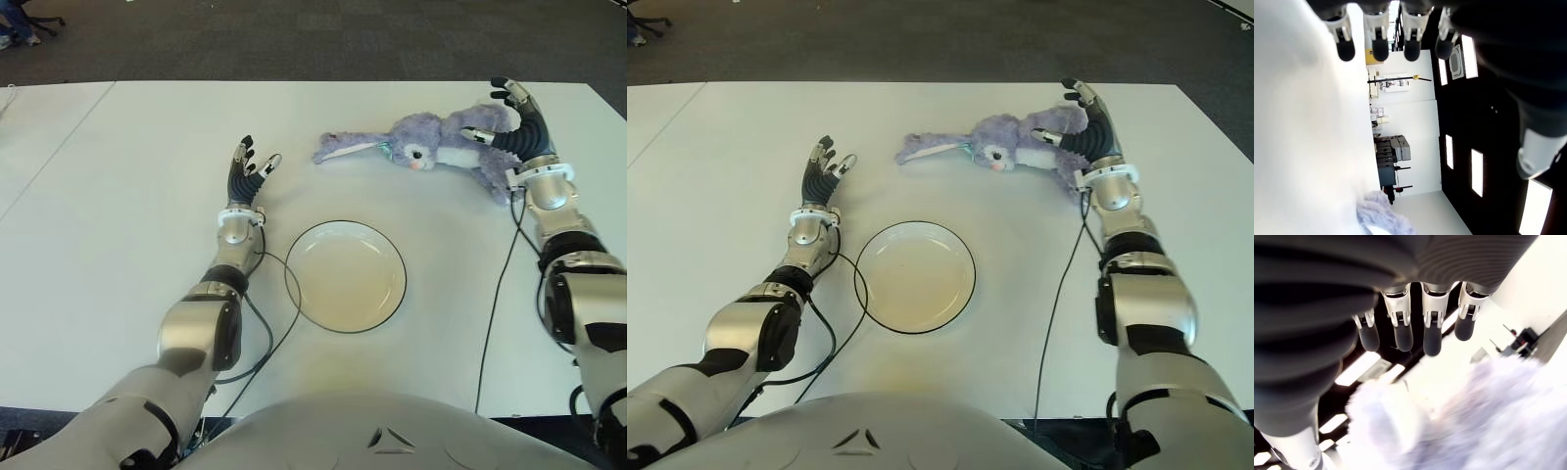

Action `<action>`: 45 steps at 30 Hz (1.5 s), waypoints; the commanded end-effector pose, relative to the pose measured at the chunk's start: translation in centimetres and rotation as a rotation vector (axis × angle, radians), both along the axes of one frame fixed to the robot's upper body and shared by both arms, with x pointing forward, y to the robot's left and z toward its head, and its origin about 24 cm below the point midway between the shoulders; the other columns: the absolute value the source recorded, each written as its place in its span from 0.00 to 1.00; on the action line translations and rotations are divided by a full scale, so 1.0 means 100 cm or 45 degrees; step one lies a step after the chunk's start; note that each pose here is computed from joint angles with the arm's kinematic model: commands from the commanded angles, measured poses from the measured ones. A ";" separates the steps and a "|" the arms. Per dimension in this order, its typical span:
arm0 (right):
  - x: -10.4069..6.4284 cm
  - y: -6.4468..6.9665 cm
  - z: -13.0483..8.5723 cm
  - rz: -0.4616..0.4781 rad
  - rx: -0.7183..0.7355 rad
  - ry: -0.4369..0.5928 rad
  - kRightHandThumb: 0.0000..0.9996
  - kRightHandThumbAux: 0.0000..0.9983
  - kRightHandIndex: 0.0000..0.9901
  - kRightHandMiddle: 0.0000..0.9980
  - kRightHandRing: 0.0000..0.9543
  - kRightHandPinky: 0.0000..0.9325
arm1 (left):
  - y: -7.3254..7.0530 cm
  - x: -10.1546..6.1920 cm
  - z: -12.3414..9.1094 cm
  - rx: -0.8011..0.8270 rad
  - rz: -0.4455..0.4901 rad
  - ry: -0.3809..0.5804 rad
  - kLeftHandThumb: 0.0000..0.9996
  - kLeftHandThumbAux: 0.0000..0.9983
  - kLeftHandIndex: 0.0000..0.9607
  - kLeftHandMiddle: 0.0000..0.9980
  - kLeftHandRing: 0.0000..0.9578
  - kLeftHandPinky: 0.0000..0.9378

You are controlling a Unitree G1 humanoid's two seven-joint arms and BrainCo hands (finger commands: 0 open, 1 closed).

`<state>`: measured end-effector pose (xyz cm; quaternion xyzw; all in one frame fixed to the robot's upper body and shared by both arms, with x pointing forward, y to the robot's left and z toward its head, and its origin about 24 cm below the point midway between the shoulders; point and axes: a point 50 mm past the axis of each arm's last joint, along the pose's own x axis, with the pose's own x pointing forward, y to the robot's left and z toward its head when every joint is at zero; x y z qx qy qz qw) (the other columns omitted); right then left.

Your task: Put the doll into the plate.

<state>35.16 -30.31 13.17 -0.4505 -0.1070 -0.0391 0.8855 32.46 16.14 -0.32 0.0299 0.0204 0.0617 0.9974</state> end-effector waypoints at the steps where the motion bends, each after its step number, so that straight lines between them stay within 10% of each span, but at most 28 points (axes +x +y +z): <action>1: 0.004 -0.012 -0.003 -0.086 -0.351 0.214 0.13 0.67 0.05 0.01 0.01 0.00 | -0.003 -0.076 -0.089 -0.066 0.028 0.585 0.00 0.54 0.01 0.04 0.04 0.03; 20: -0.002 -0.043 -0.011 -0.241 -1.109 0.658 0.20 0.56 0.00 0.00 0.00 0.00 | -0.006 -0.076 -0.090 -0.184 0.055 0.585 0.00 0.56 0.03 0.06 0.07 0.07; 45: -0.006 -0.045 -0.023 -0.297 -0.905 0.687 0.29 0.65 0.04 0.00 0.00 0.00 | -0.007 -0.078 -0.090 -0.252 0.033 0.558 0.00 0.48 0.02 0.06 0.06 0.04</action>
